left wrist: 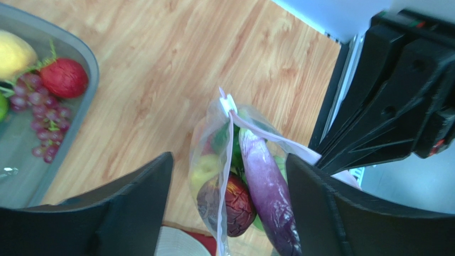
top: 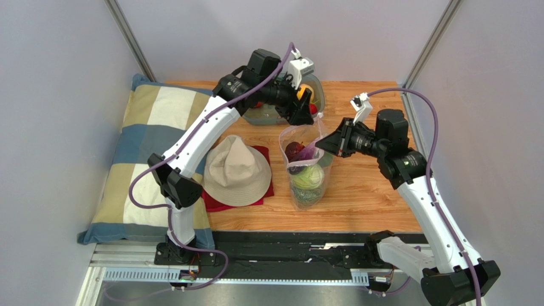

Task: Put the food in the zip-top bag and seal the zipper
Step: Zip the zipper food storage bag at the center of the board.

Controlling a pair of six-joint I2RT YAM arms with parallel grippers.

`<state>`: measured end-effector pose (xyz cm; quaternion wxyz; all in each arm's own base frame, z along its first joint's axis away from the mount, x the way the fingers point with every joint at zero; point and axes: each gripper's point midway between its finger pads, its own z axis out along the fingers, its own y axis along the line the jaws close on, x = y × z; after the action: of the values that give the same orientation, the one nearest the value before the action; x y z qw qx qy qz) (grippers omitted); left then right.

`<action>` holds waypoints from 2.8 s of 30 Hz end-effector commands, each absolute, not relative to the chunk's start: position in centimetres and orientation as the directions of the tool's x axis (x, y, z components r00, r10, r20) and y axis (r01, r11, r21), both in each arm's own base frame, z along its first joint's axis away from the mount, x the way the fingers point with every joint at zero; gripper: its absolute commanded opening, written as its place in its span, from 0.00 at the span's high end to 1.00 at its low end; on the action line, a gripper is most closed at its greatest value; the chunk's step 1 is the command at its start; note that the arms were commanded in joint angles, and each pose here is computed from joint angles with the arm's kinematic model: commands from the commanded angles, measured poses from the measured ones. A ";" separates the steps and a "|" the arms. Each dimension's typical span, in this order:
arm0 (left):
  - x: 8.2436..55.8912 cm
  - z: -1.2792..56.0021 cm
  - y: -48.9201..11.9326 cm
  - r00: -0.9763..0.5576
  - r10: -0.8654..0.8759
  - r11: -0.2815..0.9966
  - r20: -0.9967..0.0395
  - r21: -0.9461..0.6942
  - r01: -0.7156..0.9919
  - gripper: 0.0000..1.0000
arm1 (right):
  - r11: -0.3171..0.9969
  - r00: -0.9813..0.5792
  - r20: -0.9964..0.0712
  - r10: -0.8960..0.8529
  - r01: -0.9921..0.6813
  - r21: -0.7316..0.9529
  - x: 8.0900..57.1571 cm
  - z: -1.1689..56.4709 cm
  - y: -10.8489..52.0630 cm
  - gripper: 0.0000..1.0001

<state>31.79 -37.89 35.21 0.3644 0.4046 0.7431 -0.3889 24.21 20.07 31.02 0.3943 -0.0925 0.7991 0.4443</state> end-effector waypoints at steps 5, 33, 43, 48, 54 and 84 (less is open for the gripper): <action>31.8 32.2 -37.7 -0.345 0.443 0.357 -0.827 -0.190 0.915 0.35 | 0.590 -0.557 -0.816 0.158 -0.609 0.530 24.2 33.5 19.9 1.00; 28.5 34.6 -42.5 -0.022 0.239 -0.241 -0.971 -0.081 0.967 1.00 | 0.595 -0.353 -0.934 -0.048 -0.762 0.257 25.7 35.2 11.5 0.23; 27.2 35.1 -43.6 0.029 0.172 -0.359 -0.985 -0.035 0.933 1.00 | 0.441 -0.155 -0.968 -0.195 -0.896 0.054 26.6 33.1 10.6 0.23; 26.0 34.7 -44.6 0.027 0.167 -0.398 -0.986 -0.043 0.916 1.00 | 0.388 -0.108 -0.971 -0.212 -0.922 0.017 26.5 33.1 11.4 0.24; 24.8 34.7 -45.2 0.027 0.150 -0.448 -0.988 -0.043 0.893 1.00 | 0.326 -0.067 -0.970 -0.235 -0.945 -0.013 26.2 32.2 12.6 0.27; 25.7 34.0 -43.4 0.045 0.215 -0.355 -0.976 -0.035 0.934 0.66 | 0.180 0.090 -0.934 -0.345 -0.971 -0.160 22.4 31.4 14.3 1.00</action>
<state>25.48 -45.00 31.12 0.2965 0.6206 0.4760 -0.5481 23.36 14.18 30.05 0.4693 -0.5296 0.6191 0.3407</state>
